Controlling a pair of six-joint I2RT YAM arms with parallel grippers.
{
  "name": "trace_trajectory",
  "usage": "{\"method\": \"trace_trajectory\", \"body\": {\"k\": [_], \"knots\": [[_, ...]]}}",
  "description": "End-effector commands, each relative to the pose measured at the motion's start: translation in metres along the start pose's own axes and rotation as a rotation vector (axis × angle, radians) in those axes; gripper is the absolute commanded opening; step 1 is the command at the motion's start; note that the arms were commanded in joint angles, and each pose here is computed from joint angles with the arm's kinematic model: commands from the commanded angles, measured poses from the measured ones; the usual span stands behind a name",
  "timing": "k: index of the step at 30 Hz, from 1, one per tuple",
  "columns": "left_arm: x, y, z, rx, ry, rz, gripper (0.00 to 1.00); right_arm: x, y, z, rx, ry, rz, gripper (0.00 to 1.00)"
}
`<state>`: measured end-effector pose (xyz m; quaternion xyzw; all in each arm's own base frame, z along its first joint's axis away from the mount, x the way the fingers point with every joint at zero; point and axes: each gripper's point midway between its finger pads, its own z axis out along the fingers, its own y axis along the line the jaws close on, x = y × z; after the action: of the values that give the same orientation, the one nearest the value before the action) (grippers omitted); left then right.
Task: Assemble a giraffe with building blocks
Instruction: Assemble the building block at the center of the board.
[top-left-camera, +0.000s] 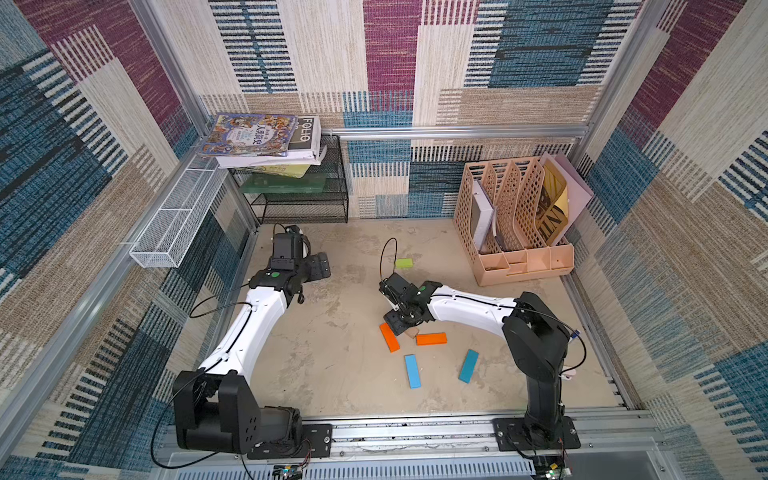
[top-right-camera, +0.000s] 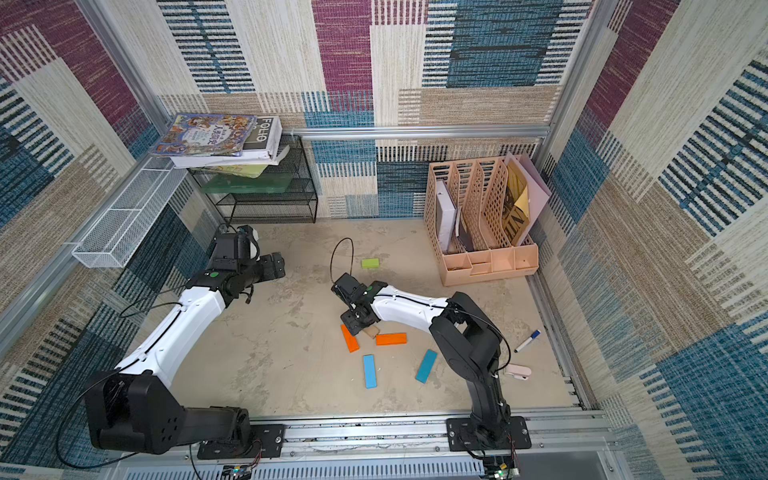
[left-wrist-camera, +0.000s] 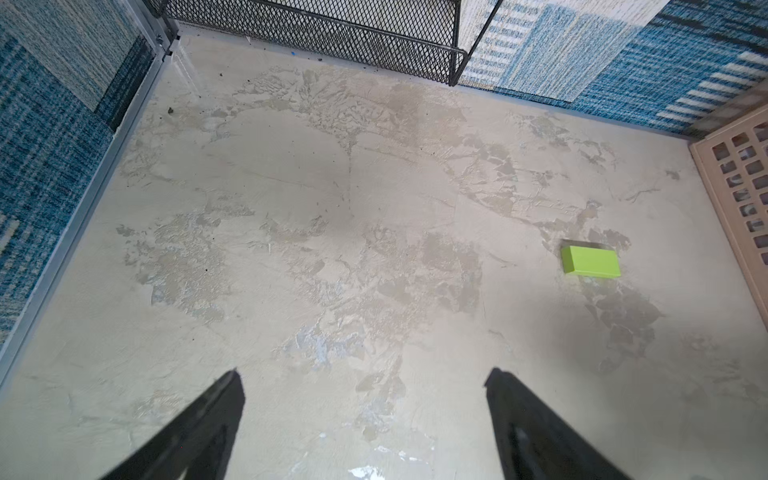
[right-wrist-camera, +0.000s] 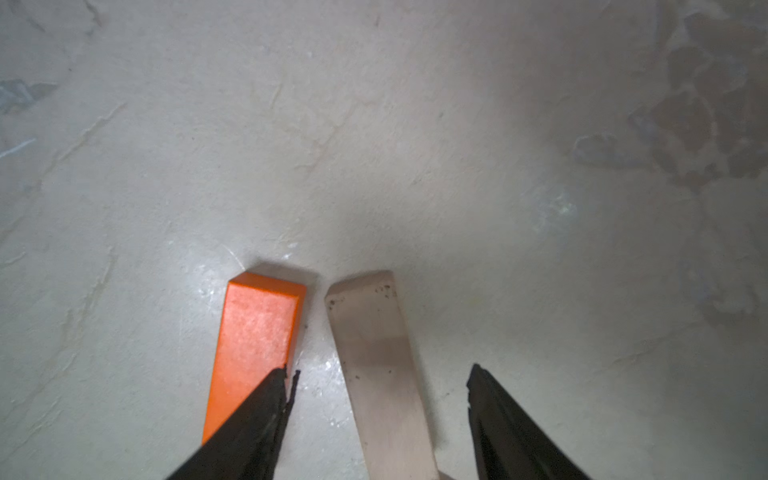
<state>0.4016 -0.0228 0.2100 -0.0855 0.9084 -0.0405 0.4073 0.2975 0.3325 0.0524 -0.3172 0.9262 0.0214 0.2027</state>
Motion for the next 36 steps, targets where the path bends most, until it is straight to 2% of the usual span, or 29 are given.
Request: {"method": "trace_trajectory", "body": {"k": [1,11,12,14,16,20,27,31,36], "knots": [[-0.001,0.000,-0.001,0.001,-0.003,0.003,0.95,0.000,-0.001,0.004,0.006,-0.004,0.019,0.72],[-0.001,0.000,-0.001,0.001,-0.002,0.003,0.95,-0.001,-0.004,0.023,-0.032,0.016,0.061,0.68],[-0.001,0.000,-0.001,0.002,-0.003,0.002,0.95,-0.001,-0.004,0.024,-0.031,0.018,0.063,0.63],[-0.001,-0.001,-0.001,0.003,-0.002,0.003,0.95,-0.003,-0.006,0.026,-0.025,0.019,0.076,0.37],[0.000,-0.001,0.000,0.003,0.000,0.003,0.95,-0.003,-0.010,0.028,-0.020,0.021,0.098,0.27],[0.000,-0.001,0.000,0.003,0.001,0.003,0.95,-0.003,-0.031,0.029,0.015,0.024,0.165,0.28],[0.000,-0.002,0.000,0.010,-0.002,0.003,0.95,-0.011,-0.085,0.024,0.111,0.026,0.362,0.29],[0.001,-0.002,0.005,0.008,0.013,0.005,0.95,-0.018,-0.101,0.025,0.184,0.040,0.472,0.31],[0.002,-0.003,0.008,0.009,0.026,0.006,0.95,-0.031,-0.105,0.040,0.172,0.058,0.541,0.32]]}}
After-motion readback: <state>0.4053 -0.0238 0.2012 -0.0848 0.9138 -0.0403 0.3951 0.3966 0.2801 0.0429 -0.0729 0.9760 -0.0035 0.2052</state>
